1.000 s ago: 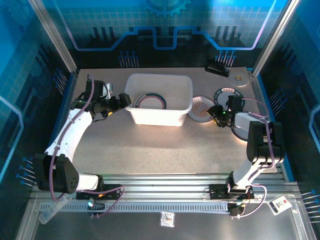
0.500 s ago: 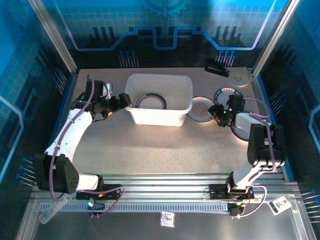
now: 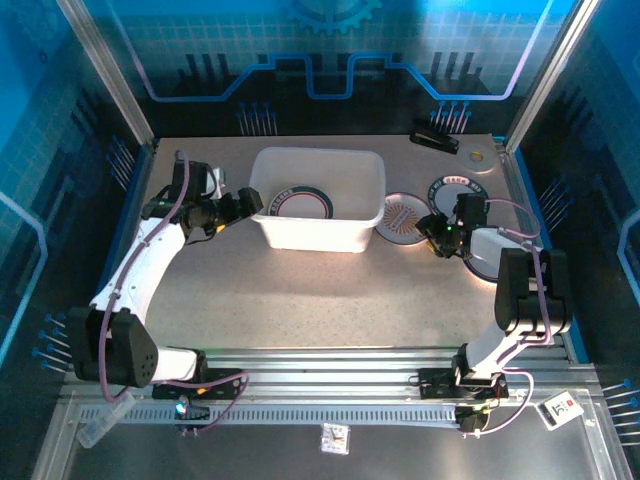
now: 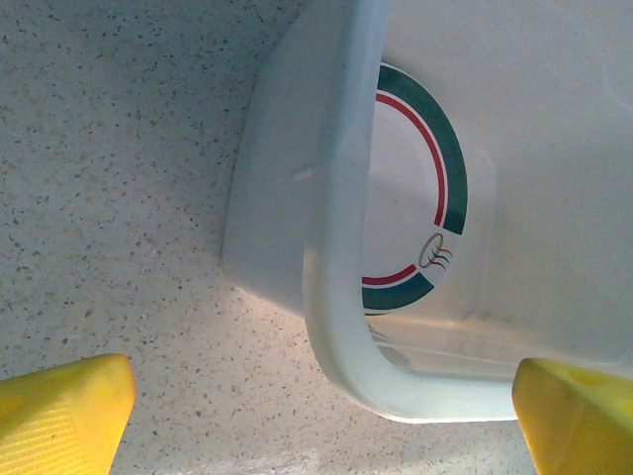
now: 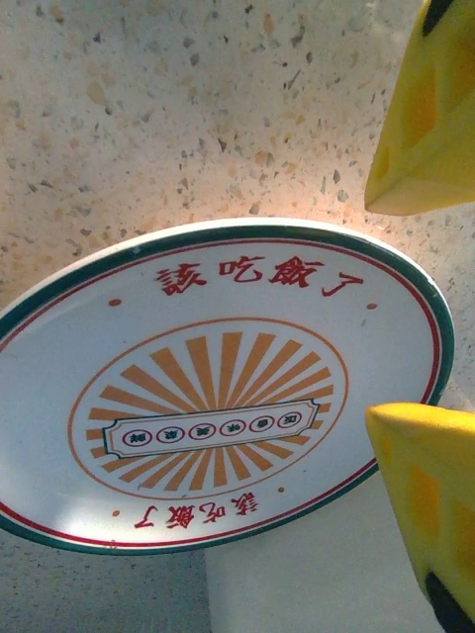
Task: Place the plates into the plastic bin on the countertop
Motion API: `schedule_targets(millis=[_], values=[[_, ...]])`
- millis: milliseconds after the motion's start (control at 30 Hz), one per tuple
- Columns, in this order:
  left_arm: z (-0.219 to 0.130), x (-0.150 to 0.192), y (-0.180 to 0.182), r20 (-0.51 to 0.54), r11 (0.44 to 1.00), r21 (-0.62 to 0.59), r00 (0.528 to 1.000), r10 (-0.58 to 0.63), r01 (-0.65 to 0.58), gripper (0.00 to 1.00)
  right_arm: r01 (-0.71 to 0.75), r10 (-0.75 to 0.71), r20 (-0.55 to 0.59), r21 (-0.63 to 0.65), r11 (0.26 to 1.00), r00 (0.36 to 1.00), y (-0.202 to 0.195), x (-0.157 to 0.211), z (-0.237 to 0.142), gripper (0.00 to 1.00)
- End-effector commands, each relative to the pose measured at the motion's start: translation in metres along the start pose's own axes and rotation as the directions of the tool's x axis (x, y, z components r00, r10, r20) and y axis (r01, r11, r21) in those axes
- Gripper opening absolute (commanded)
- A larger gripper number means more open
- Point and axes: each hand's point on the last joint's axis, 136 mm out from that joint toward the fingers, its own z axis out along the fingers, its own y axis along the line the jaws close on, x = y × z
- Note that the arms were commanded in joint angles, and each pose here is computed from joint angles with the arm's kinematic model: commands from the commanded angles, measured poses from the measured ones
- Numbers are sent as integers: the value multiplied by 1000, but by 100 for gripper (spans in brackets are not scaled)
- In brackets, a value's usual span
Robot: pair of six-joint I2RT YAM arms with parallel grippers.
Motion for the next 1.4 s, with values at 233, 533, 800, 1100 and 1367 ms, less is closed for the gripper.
schedule_targets(millis=[233,533,800,1100,1367], values=[[0,3,2,7,1000,-12,1000,-10,10,99,6,-6,-16,23,1000,1000,-5,-1,23,52],[-1,6,4,5,1000,-17,1000,-12,12,99,16,-17,43,1,1000,999,-1,-11,32,42],[-3,7,3,8,1000,-12,1000,-8,8,99,14,-13,25,-13,1000,1000,-9,-3,41,23],[-4,6,0,13,1000,2,1000,-4,4,99,56,-52,64,-64,996,997,8,-3,20,3],[-13,5,-3,33,1000,10,999,15,-16,99,119,-105,133,-100,988,985,31,-5,-26,0]])
